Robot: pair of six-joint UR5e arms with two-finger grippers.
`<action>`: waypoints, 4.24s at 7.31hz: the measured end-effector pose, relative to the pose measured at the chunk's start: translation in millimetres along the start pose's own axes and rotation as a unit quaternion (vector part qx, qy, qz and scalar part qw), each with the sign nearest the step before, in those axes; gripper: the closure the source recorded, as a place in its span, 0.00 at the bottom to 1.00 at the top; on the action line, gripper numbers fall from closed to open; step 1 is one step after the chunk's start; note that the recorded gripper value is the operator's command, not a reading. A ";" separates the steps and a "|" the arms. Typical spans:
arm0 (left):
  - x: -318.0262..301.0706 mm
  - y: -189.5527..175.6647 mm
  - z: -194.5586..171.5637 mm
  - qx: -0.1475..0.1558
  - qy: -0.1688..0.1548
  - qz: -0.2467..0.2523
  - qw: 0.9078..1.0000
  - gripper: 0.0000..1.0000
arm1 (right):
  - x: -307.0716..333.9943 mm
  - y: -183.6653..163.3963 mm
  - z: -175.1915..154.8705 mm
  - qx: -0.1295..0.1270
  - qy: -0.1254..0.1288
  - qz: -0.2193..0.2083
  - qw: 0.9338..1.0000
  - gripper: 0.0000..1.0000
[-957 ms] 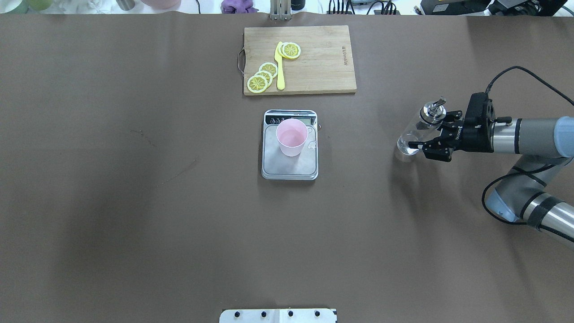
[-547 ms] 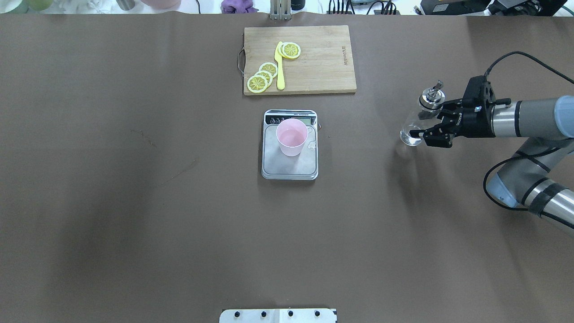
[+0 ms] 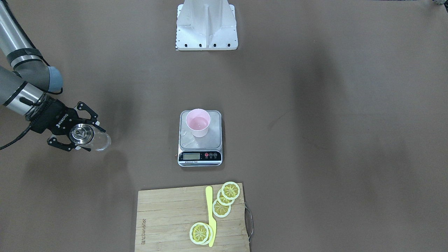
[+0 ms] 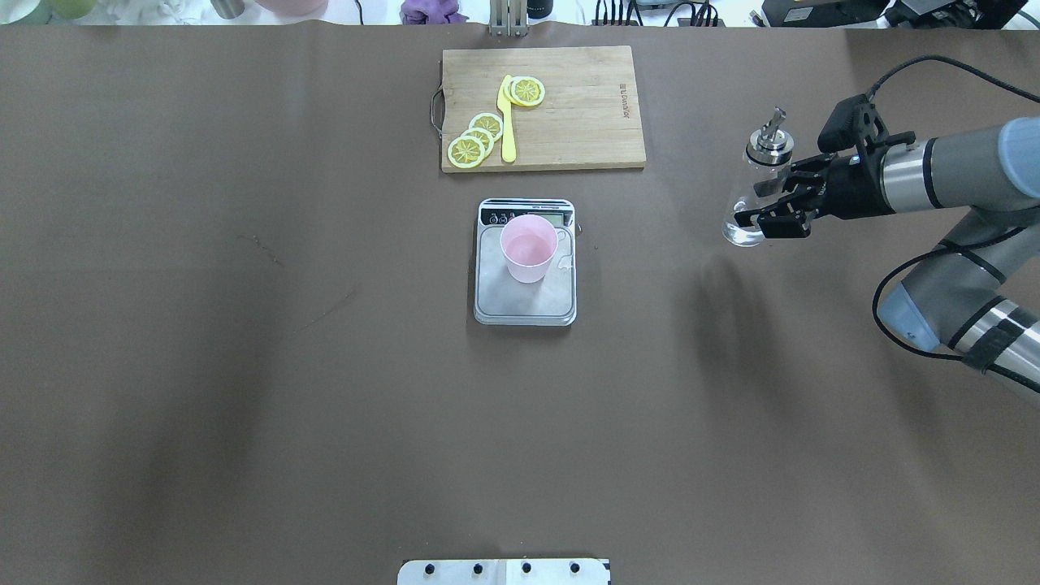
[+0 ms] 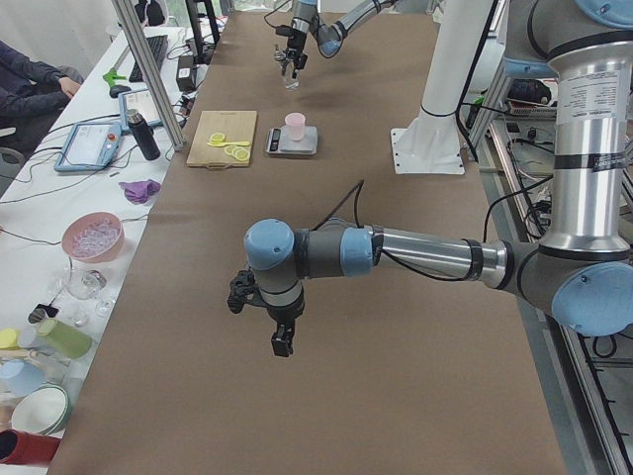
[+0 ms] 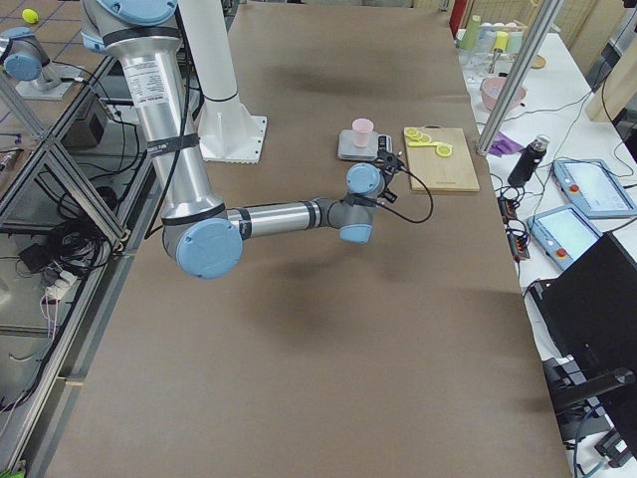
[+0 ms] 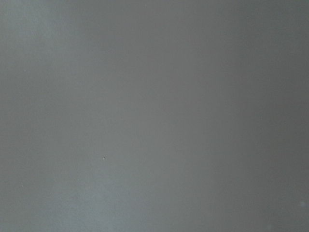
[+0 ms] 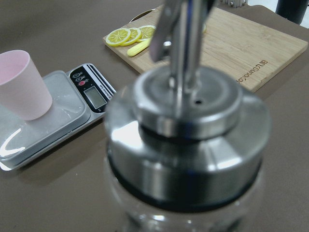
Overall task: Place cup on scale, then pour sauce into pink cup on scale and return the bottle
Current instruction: 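Lift the dispenser with the right gripper and carry it toward the scale, then bring the dispenser spout over the pink cup with the right gripper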
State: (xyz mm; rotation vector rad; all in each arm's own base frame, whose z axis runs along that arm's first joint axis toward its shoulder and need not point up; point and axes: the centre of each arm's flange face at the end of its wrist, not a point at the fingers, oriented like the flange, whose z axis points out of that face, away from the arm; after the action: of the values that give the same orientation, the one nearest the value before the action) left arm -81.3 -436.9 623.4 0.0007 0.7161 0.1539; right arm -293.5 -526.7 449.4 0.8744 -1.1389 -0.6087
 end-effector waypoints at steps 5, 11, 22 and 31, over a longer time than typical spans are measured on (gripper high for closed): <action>-6.0 36.1 11.2 -0.011 0.005 -0.015 1.000 0.01 | -31.3 -43.0 23.7 -0.095 0.090 -0.047 0.990 1.00; -13.0 40.1 20.0 -0.021 0.007 -0.025 0.999 0.01 | -130.2 -78.9 57.5 -0.201 0.198 -0.142 0.949 1.00; -32.9 46.8 45.4 -0.047 0.013 -0.046 0.998 0.01 | -226.6 -111.7 100.6 -0.380 0.302 -0.208 0.849 1.00; -41.4 51.6 55.9 -0.058 0.016 -0.056 0.997 0.01 | -268.0 -149.4 97.3 -0.490 0.332 -0.218 0.776 1.00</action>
State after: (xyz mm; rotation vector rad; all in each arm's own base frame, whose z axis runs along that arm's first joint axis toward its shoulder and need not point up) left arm -82.8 -388.8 695.5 -0.1540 0.7370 0.0876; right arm -469.7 -421.2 201.6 0.3383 0.1222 -1.0263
